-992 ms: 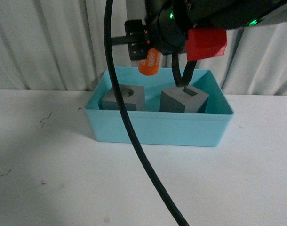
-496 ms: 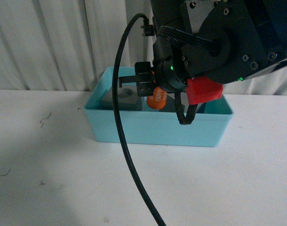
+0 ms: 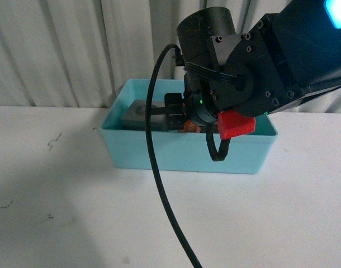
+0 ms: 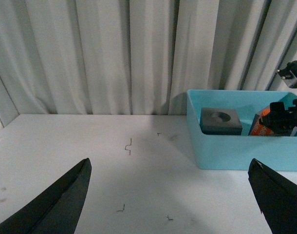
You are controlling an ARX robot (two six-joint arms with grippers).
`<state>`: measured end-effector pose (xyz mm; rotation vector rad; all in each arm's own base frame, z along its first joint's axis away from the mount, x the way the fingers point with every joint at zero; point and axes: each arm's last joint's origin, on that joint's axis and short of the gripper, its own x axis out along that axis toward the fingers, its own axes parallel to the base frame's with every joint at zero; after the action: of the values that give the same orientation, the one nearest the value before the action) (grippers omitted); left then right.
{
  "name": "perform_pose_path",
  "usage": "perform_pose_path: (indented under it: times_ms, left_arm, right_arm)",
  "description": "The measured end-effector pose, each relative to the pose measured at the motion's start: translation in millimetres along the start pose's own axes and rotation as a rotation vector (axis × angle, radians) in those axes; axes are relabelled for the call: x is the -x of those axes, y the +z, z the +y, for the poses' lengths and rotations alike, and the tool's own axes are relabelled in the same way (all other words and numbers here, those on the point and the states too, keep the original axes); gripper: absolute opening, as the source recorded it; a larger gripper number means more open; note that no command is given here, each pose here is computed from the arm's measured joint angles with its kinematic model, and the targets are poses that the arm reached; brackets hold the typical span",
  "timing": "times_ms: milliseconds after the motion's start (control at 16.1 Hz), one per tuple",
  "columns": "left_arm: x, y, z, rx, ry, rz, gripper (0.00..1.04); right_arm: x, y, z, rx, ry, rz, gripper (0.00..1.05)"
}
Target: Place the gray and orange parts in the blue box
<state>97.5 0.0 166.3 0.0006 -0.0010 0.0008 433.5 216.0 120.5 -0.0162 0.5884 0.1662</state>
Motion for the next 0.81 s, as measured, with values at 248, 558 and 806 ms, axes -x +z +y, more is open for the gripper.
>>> perform_pose_path:
  times_ms: [248,558,806]
  left_arm:
    - [0.0,0.0,0.0,0.0,0.0,0.0,0.98]
    - [0.0,0.0,0.0,0.0,0.0,0.0,0.98]
    - [0.0,0.0,0.0,0.0,0.0,0.0,0.98]
  right_arm:
    - [-5.3,8.6,3.2,-0.015,0.006,-0.015,0.46]
    - [-12.0,2.8,4.0,-0.012,0.004,0.006,0.46]
    - [-11.8,6.1,4.6,-0.014,0.006,-0.003,0.46]
